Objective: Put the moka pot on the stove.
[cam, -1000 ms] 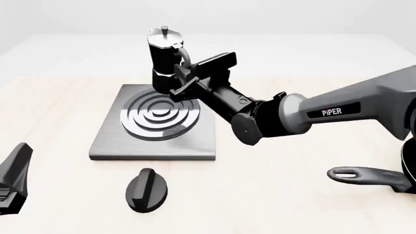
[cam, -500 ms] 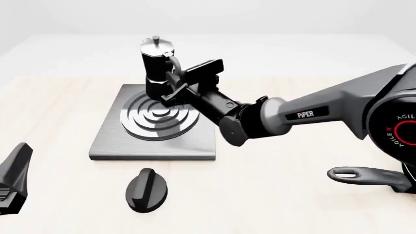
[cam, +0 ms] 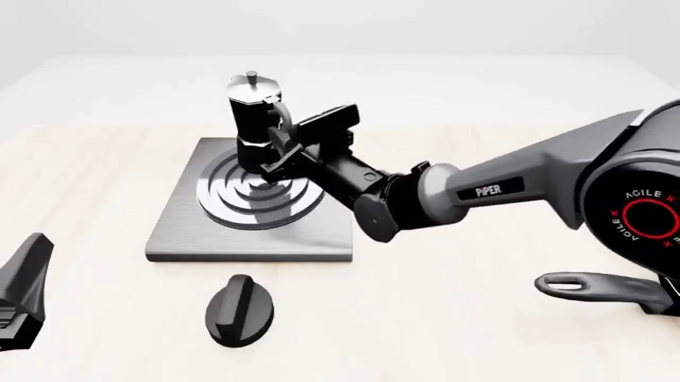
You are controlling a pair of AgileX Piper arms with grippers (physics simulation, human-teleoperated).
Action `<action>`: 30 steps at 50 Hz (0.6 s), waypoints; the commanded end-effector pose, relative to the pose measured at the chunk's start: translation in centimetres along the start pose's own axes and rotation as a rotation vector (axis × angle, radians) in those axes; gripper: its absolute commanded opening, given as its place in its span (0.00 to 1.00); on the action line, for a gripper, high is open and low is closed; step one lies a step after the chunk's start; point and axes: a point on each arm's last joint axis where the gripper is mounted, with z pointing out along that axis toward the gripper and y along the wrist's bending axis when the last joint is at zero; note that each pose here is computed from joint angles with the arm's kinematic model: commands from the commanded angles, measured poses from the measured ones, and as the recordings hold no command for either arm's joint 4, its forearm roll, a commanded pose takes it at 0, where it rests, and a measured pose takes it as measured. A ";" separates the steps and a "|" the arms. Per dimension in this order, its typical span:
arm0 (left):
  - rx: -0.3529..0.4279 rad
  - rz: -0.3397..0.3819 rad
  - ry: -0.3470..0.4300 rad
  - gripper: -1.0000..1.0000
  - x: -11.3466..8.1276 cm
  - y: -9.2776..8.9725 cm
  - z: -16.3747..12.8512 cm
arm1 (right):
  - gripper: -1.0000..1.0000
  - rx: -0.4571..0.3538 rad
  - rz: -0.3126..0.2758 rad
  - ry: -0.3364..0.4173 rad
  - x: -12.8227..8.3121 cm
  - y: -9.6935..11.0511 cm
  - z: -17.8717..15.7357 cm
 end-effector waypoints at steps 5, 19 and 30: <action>0.000 0.000 0.000 1.00 0.0 0.0 0.0 | 0.00 -0.006 0.006 0.001 -0.2 0.3 0.1; 0.000 0.000 0.000 1.00 0.0 0.0 0.0 | 0.00 -0.002 0.011 0.018 0.3 0.1 0.2; 0.000 0.000 0.000 1.00 0.0 0.0 0.0 | 0.00 -0.004 0.013 0.038 1.0 0.2 0.5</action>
